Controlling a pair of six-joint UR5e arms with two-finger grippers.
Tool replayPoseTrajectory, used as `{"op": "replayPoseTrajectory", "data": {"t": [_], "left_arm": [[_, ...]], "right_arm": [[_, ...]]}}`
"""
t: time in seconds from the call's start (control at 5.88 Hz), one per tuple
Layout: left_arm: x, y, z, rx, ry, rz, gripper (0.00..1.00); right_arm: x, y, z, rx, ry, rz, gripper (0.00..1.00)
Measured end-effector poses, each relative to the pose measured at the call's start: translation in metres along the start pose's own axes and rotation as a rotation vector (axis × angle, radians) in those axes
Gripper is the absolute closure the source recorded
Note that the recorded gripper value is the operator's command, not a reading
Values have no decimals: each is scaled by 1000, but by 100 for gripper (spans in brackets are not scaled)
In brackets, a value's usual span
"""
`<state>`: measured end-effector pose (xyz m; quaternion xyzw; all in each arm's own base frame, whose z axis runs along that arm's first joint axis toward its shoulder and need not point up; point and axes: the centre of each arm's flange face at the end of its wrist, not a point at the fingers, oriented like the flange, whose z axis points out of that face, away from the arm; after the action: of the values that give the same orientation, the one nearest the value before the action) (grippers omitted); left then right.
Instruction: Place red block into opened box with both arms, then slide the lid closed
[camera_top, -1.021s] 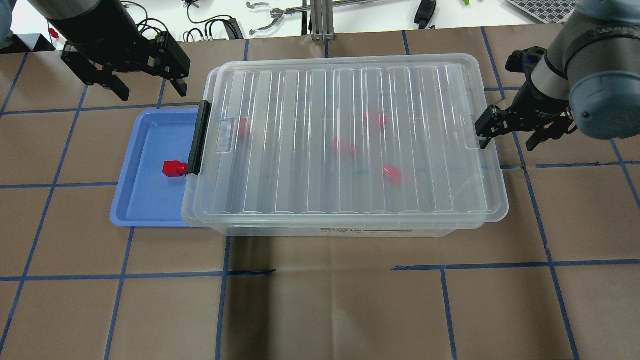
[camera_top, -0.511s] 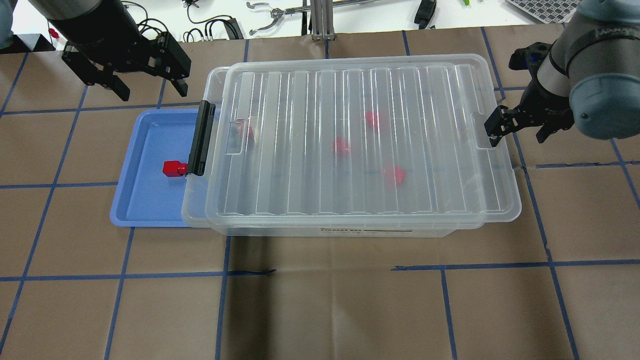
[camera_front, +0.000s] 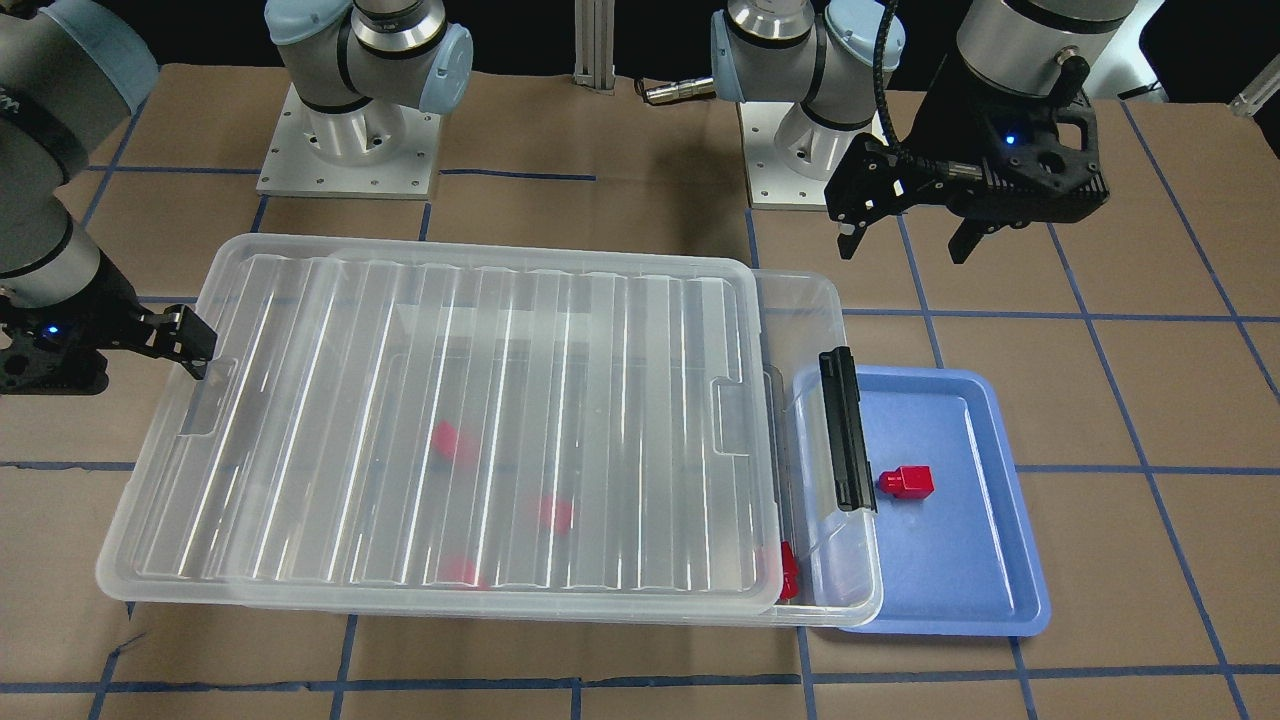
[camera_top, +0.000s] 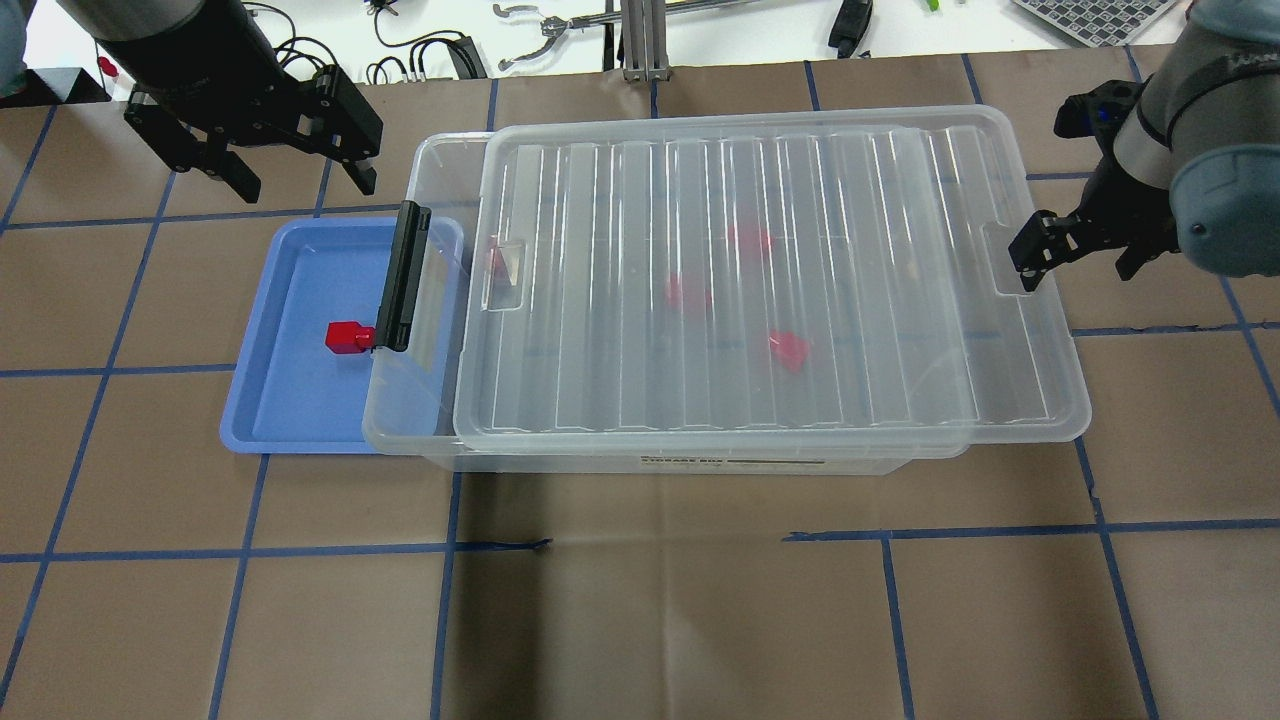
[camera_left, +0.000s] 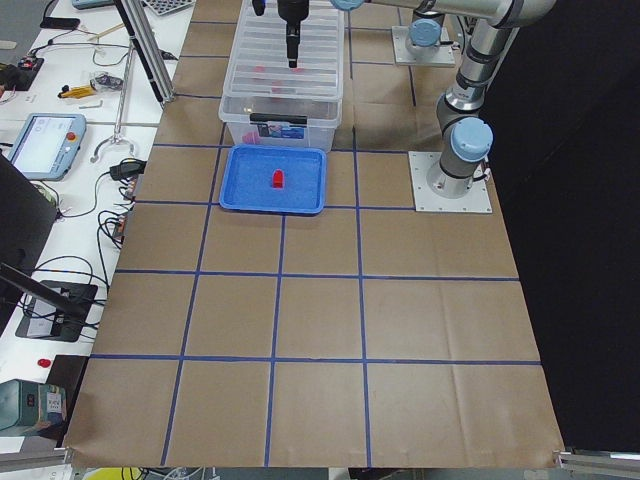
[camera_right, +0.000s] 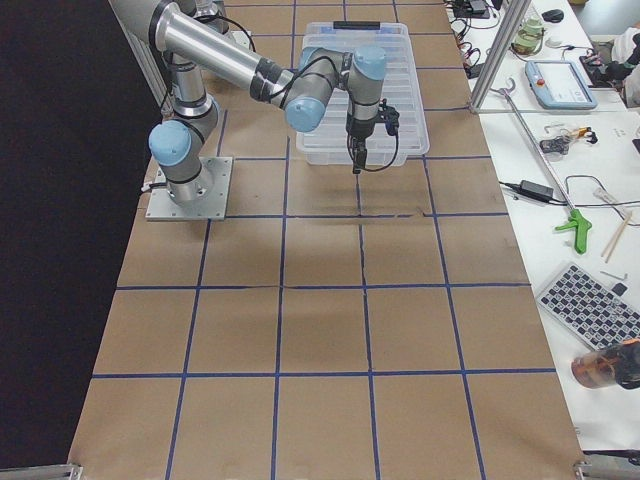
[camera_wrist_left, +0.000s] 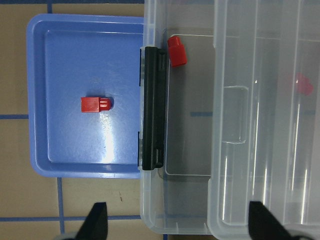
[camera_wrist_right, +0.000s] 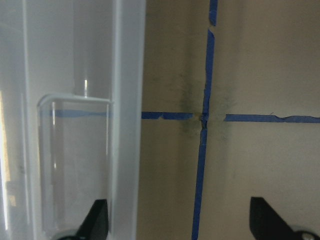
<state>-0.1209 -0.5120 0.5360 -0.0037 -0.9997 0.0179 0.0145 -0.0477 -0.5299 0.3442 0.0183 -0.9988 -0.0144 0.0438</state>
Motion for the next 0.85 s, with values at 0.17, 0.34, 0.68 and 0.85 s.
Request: {"op": "replayPoseTrajectory", "data": {"t": [0.17,0.34,0.68,0.85], "left_arm": [[2,2,1,-6,0,39,2],[0,1,9,-25,2,89,2],[-18,-5,30,-58,8,263,2],[-35,-6,35,-72,19,389,2]], "right_arm": [[18,3,2,-4,2,17,0],[34,6,3,-10,7,39,0],[64,13,6,-21,14,59,0],[79,17,7,-24,14,71,0]]}}
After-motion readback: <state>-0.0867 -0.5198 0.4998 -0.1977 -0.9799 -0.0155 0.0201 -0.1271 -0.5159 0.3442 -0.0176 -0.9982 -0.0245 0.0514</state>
